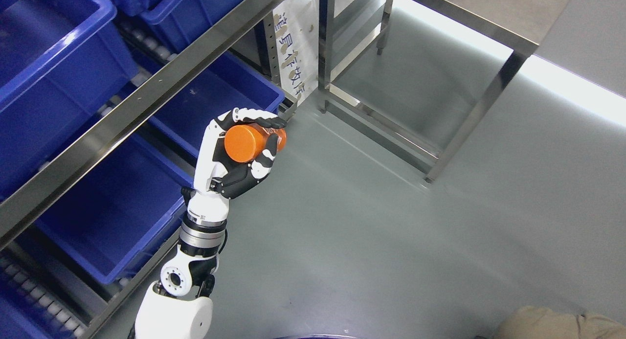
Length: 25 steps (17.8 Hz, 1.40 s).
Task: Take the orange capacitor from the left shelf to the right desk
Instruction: 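Hold the container in the left hand while turning toward the steel table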
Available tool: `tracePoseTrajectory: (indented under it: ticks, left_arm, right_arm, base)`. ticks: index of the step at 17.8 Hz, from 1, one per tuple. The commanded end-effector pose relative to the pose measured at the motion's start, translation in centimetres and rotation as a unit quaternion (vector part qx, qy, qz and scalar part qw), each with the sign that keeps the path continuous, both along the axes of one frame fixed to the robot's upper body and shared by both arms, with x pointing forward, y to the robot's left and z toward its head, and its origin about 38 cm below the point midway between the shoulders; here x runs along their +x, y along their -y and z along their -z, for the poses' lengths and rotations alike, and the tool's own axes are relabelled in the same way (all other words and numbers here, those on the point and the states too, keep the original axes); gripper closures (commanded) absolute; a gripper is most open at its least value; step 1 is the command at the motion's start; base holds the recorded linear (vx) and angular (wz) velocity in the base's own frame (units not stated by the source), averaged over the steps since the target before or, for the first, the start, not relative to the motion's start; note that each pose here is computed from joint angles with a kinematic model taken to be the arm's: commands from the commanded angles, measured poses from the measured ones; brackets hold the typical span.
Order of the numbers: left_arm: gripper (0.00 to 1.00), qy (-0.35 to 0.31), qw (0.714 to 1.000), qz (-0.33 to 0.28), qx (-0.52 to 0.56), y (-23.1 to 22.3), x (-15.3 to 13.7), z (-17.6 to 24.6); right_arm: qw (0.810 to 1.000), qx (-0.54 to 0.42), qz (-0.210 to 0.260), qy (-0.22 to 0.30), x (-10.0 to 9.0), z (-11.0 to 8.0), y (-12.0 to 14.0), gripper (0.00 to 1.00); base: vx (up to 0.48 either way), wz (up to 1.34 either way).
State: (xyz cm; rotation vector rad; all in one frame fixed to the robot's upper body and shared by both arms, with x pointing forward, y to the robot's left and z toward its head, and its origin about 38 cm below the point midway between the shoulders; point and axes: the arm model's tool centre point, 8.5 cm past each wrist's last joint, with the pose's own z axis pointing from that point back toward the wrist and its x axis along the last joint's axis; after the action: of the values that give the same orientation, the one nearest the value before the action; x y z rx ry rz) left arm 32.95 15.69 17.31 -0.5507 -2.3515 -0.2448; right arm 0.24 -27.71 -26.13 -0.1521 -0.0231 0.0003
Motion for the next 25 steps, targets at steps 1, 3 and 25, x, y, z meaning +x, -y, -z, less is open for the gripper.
tracePoseTrajectory:
  ticks: [1, 3, 25]
  left_arm:
    - [0.96, 0.005, 1.0, 0.006, 0.01, 0.1, 0.5, -0.3]
    - [0.96, 0.003, 1.0, 0.009, 0.011, 0.2, 0.5, -0.3]
    - [0.96, -0.003, 0.99, 0.131, 0.059, 8.3, 1.6, -2.2]
  right_arm:
    - [1.0, -0.009, 0.003, -0.002, -0.8, -0.1, 1.1, 0.0]
    - [1.0, -0.009, 0.003, -0.002, -0.8, -0.1, 1.1, 0.0]
    - [1.0, -0.009, 0.003, -0.002, -0.8, -0.1, 1.1, 0.0]
  base:
    - [0.078, -0.46]
    - [0.103, -0.4]
    - [0.22, -0.11]
